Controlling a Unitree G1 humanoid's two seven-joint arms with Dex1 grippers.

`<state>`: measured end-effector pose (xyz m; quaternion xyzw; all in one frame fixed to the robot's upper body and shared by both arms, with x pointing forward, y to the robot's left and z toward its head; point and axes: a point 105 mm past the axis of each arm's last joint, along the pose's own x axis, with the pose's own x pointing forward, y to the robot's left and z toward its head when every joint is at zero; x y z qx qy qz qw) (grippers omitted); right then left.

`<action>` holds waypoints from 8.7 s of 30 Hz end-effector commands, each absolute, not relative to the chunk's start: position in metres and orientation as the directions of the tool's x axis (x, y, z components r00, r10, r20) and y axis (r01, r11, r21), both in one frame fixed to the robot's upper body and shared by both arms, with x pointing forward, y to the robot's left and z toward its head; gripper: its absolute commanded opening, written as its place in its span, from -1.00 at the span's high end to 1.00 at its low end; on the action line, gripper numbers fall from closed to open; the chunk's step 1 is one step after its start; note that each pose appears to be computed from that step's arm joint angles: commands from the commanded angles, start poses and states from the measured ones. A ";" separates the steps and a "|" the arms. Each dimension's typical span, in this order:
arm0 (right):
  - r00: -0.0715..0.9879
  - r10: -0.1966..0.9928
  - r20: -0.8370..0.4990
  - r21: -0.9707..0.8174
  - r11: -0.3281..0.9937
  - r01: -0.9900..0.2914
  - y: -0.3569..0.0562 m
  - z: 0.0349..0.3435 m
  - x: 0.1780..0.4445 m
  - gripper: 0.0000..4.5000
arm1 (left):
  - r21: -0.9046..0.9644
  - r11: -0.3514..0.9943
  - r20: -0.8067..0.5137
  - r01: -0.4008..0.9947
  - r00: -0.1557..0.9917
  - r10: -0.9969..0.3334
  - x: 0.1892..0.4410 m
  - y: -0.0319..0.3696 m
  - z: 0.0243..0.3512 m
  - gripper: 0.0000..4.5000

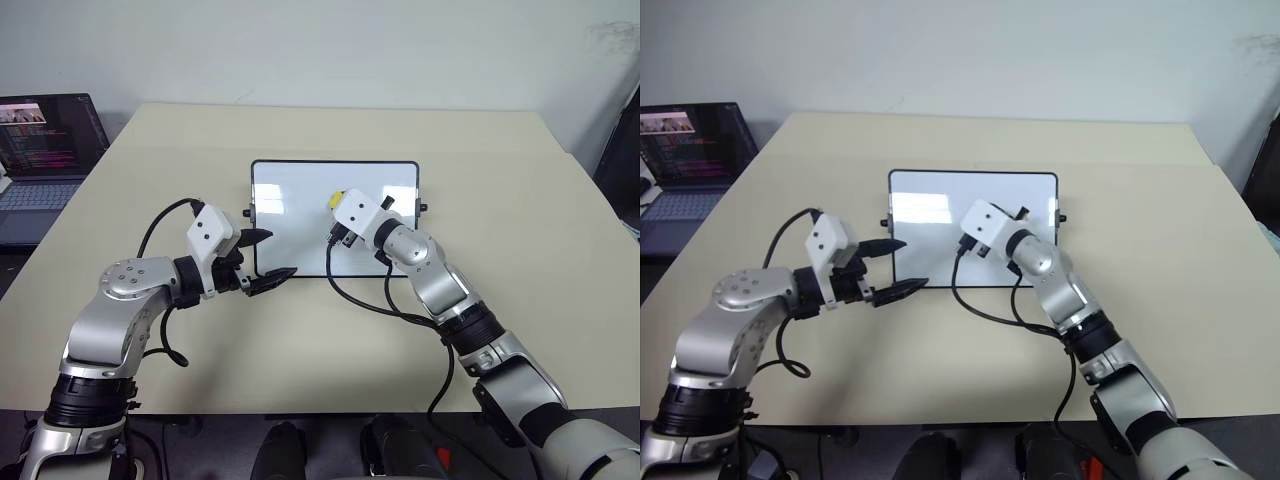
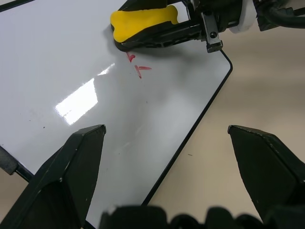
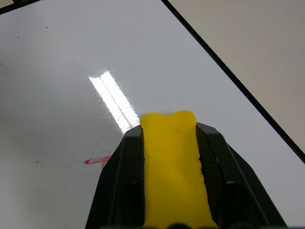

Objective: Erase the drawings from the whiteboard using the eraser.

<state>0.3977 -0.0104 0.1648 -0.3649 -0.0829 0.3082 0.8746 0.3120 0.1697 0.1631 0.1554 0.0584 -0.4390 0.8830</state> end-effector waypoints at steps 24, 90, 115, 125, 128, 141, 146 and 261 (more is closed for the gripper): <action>0.753 0.574 -0.320 -0.680 0.415 -0.605 -0.028 0.120 0.388 0.49 | 0.249 0.547 -0.215 0.799 0.597 -0.773 0.311 0.165 0.173 -1.00; 0.690 0.640 -0.338 -0.747 0.264 -0.611 -0.029 0.120 0.357 0.50 | 0.251 0.545 -0.199 0.800 0.594 -0.780 0.313 0.161 0.174 -1.00; 0.828 0.560 -0.026 -0.388 0.758 -0.525 -0.093 0.166 0.315 0.50 | 0.255 0.439 -0.180 0.861 0.489 -0.854 0.320 0.137 0.181 -1.00; 0.885 0.430 0.177 -0.480 0.823 -0.304 -0.085 0.198 0.370 0.50 | 0.254 0.416 -0.190 0.873 0.467 -0.864 0.321 0.133 0.179 -1.00; 0.896 0.412 0.167 -0.492 0.822 -0.286 -0.086 0.195 0.382 0.50 | 0.255 0.418 -0.196 0.872 0.470 -0.861 0.319 0.135 0.177 -1.00; 0.907 0.420 -0.037 -0.500 0.778 -0.380 -0.086 0.151 0.383 0.50 | 0.248 0.434 -0.207 0.866 0.486 -0.849 0.314 0.141 0.173 -1.00; 0.941 0.337 -0.007 -0.516 0.805 -0.293 -0.103 0.157 0.392 0.50 | 0.247 0.433 -0.206 0.867 0.484 -0.851 0.313 0.141 0.173 -1.00; 0.986 0.033 -0.162 -0.151 0.987 -0.058 -0.223 0.115 0.334 0.50 | 0.324 -0.045 -0.161 0.945 0.008 -0.987 0.307 0.004 0.197 -1.00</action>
